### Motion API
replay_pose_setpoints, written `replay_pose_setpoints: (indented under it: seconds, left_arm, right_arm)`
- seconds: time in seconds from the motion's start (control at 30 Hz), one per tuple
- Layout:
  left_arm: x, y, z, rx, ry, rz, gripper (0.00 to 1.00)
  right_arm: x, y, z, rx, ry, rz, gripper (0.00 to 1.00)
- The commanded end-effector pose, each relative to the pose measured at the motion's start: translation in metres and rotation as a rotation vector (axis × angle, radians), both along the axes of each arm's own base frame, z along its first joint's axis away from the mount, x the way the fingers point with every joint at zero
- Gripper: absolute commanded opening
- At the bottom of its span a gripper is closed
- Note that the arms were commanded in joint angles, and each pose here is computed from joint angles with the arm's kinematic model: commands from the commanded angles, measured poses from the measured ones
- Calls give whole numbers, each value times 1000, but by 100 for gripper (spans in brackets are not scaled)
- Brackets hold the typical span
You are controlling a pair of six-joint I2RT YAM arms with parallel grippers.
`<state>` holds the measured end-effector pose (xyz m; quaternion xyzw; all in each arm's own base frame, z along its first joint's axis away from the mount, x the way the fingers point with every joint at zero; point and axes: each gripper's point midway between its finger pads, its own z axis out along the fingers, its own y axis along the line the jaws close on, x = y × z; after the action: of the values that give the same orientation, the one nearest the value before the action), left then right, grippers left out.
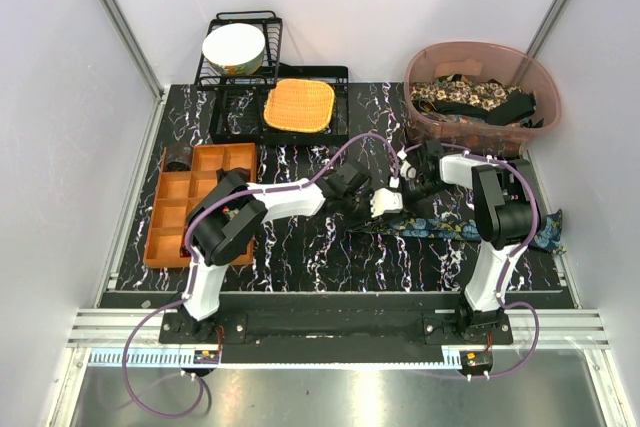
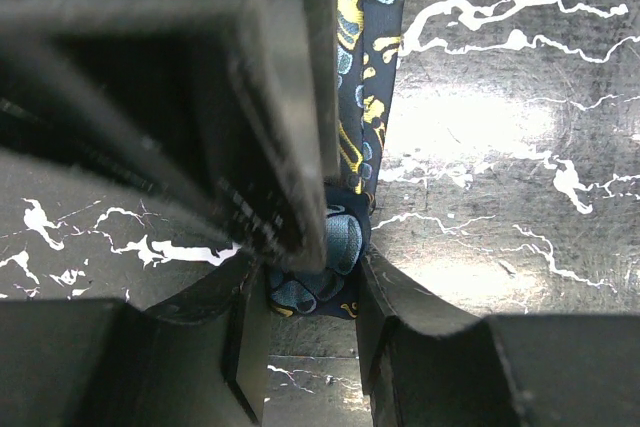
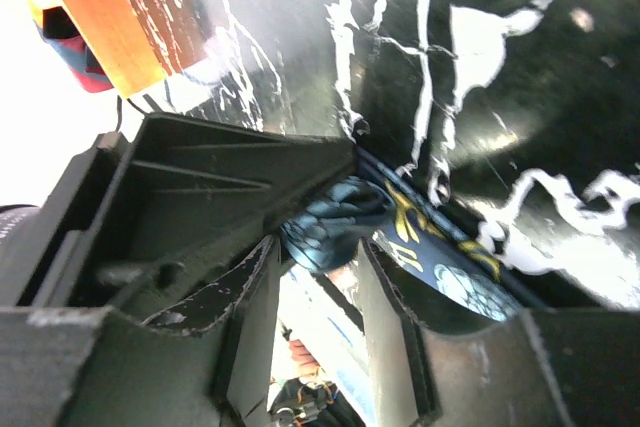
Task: Roll the ties
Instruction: Roll the tie at the center of the board.
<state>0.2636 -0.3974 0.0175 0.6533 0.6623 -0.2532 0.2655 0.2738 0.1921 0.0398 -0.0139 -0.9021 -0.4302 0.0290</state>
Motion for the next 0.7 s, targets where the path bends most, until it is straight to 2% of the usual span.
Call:
replay_pose_setpoints:
  seconds: [0.0,0.07,0.1,0.2,0.23,0.3,0.4,0.43,0.5,0.53,0.67]
  left_arm:
    - [-28,73,-71,343,105,31,1]
    - [-28,72,-70,340,104,30,1]
    - [-28,72,-69,340,107,28,1]
    - [-31,72,-70,335,122,29,2]
    - [-31,71,-70,332,124,31,3]
    - [-33,71,-70,324,139,34,5]
    - [-35,65,-65,271,172,48,19]
    - [-30,59,-61,225,165,53,30]
    - [-32,57,-58,157,207,74,38]
    - [-24,48,-50,98,177,81,44]
    - [-20,39,-44,-31,212,100,54]
  right_arm:
    - [5,12,12,45,-60,14,40]
    - [6,10,7,27,-62,14,33]
    - [7,9,4,20,-59,13,21]
    - [3,5,-2,-16,-54,21,8]
    - [2,3,-4,-29,-51,28,0]
    - [-2,-5,-11,-81,-47,36,0]
    - [-4,-13,-18,-137,-45,40,0]
    - [-3,-15,-21,-161,-48,40,0]
    - [-5,-19,-27,-186,-27,45,0]
    - [-5,-20,-29,-197,-24,46,0]
    - [-6,-28,-38,-257,-14,51,0]
